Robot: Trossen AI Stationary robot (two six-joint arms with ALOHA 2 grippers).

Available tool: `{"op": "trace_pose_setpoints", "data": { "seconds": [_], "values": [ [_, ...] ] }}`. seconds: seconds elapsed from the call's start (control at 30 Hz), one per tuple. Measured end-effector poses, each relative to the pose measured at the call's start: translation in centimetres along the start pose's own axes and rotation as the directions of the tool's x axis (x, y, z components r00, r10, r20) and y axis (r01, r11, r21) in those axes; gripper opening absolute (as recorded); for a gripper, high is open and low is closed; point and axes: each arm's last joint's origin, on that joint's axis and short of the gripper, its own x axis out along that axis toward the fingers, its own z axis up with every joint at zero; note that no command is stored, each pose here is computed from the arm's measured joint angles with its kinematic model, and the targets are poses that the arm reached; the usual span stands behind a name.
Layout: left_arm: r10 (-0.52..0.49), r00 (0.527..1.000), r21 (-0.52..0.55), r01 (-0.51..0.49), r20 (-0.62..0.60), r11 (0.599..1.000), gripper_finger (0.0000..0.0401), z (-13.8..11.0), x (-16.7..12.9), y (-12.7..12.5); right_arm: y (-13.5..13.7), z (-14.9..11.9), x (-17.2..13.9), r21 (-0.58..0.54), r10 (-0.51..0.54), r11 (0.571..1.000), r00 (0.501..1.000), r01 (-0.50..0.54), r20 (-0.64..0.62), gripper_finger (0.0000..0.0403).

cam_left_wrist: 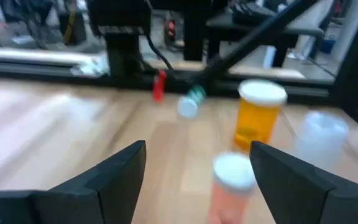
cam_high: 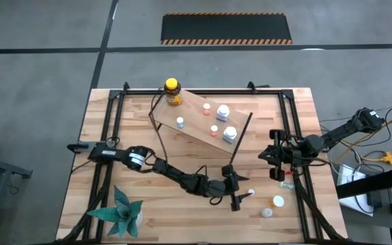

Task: Pick and place medicine bottles onto shelf by color
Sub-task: Put the red pill bottle on the shelf

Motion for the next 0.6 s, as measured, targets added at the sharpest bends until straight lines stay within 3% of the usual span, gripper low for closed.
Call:
{"op": "trace_pose_setpoints", "data": {
  "seconds": [0.3,0.6],
  "values": [
    [-0.038,0.999,-0.016,0.037,-0.008,0.999,0.0272,-0.1,-0.1,-0.4,0.0,0.0,0.0,-0.003,0.0,1.0,1.0,0.0,0.0,0.0008],
    [-0.024,0.999,-0.033,0.023,-0.029,0.999,0.0272,-2.9,1.3,-0.7,0.1,-0.2,0.0,-0.014,0.009,1.0,1.0,-0.009,-0.014,0.0009]
  ]
}}
